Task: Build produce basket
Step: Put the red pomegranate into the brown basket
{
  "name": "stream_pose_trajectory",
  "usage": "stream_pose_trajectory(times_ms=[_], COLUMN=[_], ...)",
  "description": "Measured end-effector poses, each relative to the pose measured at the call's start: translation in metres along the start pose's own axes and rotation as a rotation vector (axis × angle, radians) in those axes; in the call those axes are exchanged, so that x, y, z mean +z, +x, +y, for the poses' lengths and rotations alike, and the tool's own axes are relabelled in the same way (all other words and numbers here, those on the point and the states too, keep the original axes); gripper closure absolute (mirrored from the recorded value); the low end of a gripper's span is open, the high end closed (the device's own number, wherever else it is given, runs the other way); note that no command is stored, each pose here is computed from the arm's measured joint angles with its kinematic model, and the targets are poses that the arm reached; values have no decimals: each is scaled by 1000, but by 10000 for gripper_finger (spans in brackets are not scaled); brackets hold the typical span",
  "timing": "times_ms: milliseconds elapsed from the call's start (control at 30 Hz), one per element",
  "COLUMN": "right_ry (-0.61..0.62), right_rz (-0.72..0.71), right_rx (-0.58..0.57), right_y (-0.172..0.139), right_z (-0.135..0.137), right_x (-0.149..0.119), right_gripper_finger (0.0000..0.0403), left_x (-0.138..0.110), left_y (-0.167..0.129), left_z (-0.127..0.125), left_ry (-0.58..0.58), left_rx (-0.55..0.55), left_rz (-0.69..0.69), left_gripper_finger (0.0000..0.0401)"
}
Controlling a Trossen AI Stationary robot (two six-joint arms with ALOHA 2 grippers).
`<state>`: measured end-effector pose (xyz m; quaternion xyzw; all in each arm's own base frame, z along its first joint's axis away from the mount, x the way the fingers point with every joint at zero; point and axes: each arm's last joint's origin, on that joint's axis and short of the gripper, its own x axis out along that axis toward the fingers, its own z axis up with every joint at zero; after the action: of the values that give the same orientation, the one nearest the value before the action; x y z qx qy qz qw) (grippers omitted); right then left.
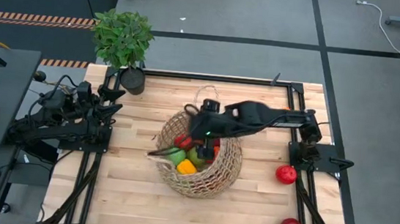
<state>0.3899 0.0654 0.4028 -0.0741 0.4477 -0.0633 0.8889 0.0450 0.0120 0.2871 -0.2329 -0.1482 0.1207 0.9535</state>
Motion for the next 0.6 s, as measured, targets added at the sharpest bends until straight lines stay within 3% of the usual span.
stream_pose_trajectory(times_ms=[333, 467, 600], right_ry=[108, 119, 90], right_rz=[17, 44, 72], right_rx=[117, 234, 358], right_y=[-74, -107, -139], right_z=[-14, 1, 35], right_x=[-28, -44, -63], right_gripper_finger=[26, 27, 27], left_x=[0, 0, 0], left_y=[0, 0, 0], left_z=[0, 0, 0], left_ry=[0, 0, 0], left_rx=[0, 0, 0], left_rz=[0, 0, 0], left_gripper_finger=[11, 11, 11])
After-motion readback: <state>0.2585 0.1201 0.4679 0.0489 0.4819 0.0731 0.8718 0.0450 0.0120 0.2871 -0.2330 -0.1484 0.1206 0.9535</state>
